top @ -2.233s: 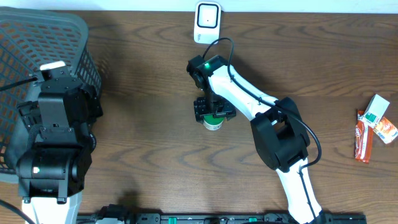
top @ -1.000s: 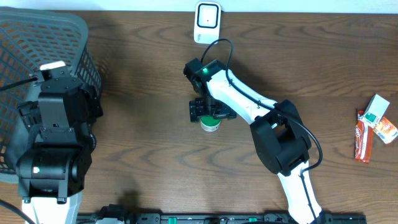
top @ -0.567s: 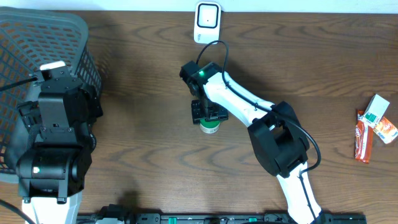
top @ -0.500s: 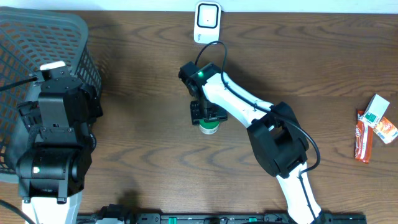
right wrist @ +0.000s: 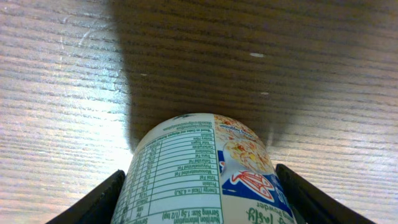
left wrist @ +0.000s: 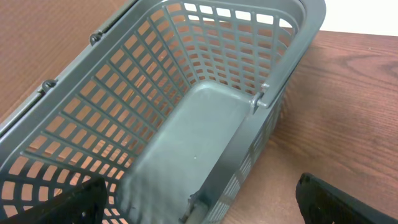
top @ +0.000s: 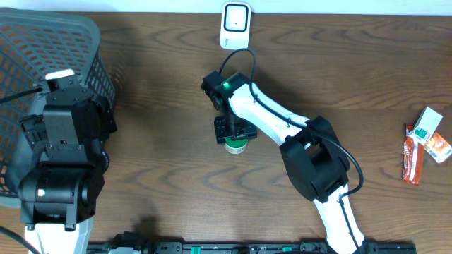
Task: Scan the item barcode
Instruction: 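Lift the jar with the right gripper and turn toward the scanner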
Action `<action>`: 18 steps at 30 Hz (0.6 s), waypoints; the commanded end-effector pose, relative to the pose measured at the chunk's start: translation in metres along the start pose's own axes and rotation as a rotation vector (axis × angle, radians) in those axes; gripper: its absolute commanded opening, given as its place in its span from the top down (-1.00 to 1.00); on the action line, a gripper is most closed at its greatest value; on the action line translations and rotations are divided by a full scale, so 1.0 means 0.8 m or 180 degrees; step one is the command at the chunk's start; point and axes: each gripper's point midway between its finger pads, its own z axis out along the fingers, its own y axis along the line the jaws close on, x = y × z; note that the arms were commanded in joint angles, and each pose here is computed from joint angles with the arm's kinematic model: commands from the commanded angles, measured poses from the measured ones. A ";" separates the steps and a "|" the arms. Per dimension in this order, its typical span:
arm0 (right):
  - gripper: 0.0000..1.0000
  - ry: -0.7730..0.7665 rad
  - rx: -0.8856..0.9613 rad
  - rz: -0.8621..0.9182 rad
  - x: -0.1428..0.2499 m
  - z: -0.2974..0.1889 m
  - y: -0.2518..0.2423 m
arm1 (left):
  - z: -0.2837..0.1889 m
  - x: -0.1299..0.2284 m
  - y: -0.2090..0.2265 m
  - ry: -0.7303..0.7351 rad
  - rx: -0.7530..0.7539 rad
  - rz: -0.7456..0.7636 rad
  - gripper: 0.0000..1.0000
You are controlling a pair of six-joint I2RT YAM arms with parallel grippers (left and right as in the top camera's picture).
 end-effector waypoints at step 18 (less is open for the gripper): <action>0.04 0.0546 -0.0327 0.0086 0.029 0.006 0.003 | 0.002 0.002 0.003 0.0013 -0.0042 -0.0019 -0.93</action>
